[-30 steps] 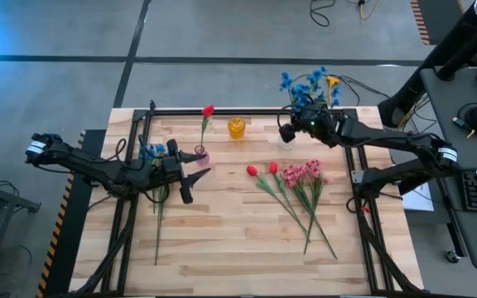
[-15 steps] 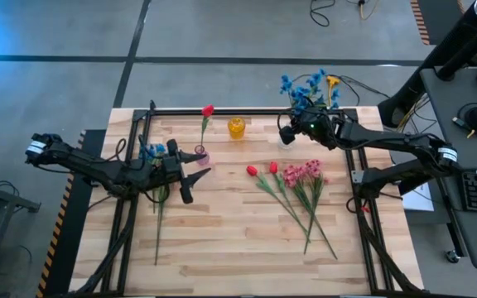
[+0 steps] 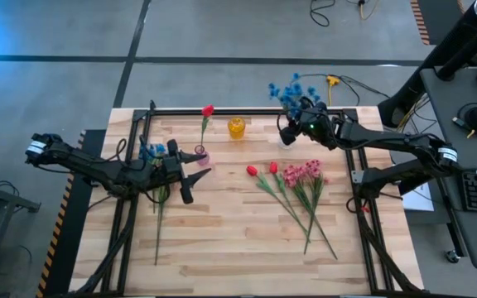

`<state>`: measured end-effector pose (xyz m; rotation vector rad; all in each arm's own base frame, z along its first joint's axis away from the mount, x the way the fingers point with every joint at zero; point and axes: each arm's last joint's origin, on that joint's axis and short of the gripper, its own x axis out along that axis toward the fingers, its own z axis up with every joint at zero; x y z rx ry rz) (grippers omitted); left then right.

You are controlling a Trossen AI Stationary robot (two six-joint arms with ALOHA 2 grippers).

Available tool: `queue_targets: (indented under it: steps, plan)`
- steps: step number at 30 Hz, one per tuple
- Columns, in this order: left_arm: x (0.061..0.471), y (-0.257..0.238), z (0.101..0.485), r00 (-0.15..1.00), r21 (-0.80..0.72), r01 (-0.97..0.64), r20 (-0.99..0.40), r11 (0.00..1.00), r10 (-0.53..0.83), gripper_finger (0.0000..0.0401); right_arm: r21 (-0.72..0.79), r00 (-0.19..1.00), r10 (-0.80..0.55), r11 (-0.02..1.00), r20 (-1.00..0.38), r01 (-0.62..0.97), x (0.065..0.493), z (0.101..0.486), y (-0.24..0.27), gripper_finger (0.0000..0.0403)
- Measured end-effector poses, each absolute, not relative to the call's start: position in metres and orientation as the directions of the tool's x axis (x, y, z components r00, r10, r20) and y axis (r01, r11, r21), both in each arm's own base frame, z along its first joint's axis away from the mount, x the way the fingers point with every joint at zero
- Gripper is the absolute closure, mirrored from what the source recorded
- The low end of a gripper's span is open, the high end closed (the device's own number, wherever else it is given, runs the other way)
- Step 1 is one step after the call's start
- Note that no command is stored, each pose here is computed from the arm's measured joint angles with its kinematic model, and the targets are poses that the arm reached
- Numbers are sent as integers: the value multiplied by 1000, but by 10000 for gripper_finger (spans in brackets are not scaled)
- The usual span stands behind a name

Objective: Sort flowers into vase by color
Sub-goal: Put the right blue flowers into the transparent vase, then put the left pink flowers into the yellow vase

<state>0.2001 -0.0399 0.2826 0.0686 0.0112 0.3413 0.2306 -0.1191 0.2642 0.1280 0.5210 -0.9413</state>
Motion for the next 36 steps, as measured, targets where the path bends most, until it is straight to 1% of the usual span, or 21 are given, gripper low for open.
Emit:
queue_targets:
  steps: [6,15,19,23,31,33,36]
  plan:
    - [200,-40,281,942,77,-333,-11,940,335,217,-132,462,-730,593,-503,794,228,262,-118,239]
    - [200,-39,281,939,79,-341,-13,937,343,217,-113,467,-672,630,-575,768,219,266,-111,214]
    - [200,-38,279,925,72,-377,-27,923,380,217,-115,438,-659,622,-612,775,211,270,-108,208]
    - [200,-38,277,920,55,-385,-52,921,388,217,-99,429,-635,624,-643,775,205,274,-105,207]
    - [199,-38,269,915,-39,-393,-113,919,386,217,-54,420,-556,645,-717,762,198,285,-98,206]
    - [198,-39,268,918,-65,-386,-126,920,376,217,-35,422,-532,650,-734,759,197,287,-96,206]
    - [198,-45,267,940,-98,-326,-138,940,312,217,-37,403,-502,659,-765,751,195,288,-90,206]
